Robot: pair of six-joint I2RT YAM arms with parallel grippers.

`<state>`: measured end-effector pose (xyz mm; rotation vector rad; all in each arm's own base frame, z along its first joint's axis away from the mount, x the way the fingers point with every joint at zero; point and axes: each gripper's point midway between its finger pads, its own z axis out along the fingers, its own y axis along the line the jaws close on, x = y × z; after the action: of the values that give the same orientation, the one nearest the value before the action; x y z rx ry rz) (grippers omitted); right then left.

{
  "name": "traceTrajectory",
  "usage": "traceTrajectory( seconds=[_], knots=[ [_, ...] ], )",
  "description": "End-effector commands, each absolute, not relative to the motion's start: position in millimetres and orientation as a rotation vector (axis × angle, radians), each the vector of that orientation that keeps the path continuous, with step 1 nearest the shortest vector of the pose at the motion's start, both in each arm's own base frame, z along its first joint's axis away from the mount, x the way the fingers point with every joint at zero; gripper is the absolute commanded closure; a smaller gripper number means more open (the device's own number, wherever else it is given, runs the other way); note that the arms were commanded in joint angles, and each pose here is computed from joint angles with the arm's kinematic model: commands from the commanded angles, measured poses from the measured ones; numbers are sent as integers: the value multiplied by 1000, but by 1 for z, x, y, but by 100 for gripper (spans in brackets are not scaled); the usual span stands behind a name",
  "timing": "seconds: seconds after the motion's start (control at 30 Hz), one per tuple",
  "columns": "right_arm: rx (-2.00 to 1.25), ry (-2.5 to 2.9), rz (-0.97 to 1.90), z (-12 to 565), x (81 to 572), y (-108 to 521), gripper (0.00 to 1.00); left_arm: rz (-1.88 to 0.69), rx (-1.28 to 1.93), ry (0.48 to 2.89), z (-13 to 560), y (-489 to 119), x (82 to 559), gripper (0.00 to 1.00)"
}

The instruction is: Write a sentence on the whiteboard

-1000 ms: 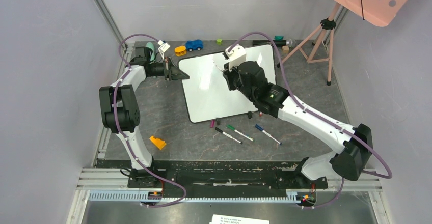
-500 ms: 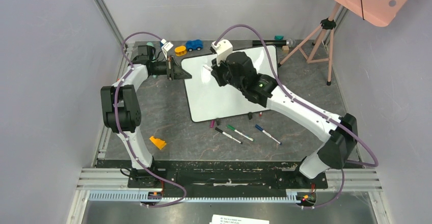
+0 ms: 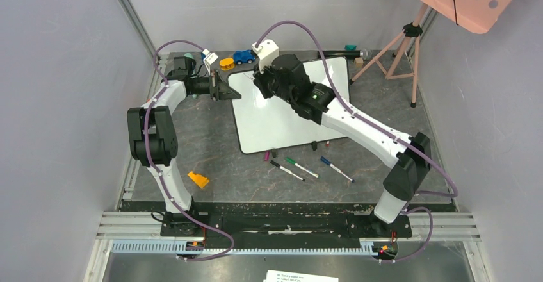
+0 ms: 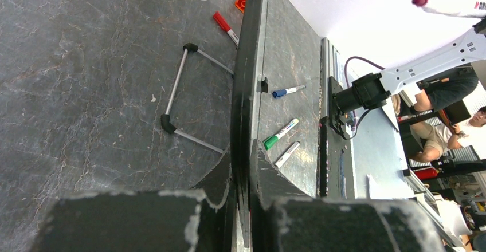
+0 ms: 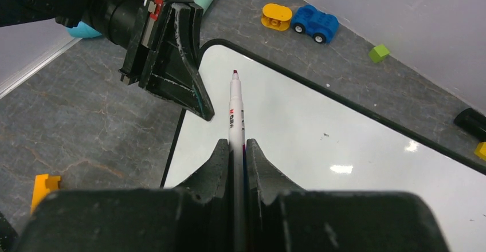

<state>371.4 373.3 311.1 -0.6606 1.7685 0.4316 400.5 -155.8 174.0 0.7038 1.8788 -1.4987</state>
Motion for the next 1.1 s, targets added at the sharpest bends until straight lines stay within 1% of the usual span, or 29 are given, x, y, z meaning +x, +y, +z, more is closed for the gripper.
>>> traceTrajectory(
  seconds=[0.0, 0.33, 1.07],
  knots=[
    [-645, 1726, 394, 329, 384, 379, 100, -1194, 815, 2071, 101, -158, 411, 98],
    [-640, 1770, 357, 307, 397, 387, 100, -1201, 831, 2056, 102, -158, 409, 98],
    [-655, 1793, 344, 285, 407, 399, 100, -1203, 834, 2051, 103, -159, 408, 98]
  ],
)
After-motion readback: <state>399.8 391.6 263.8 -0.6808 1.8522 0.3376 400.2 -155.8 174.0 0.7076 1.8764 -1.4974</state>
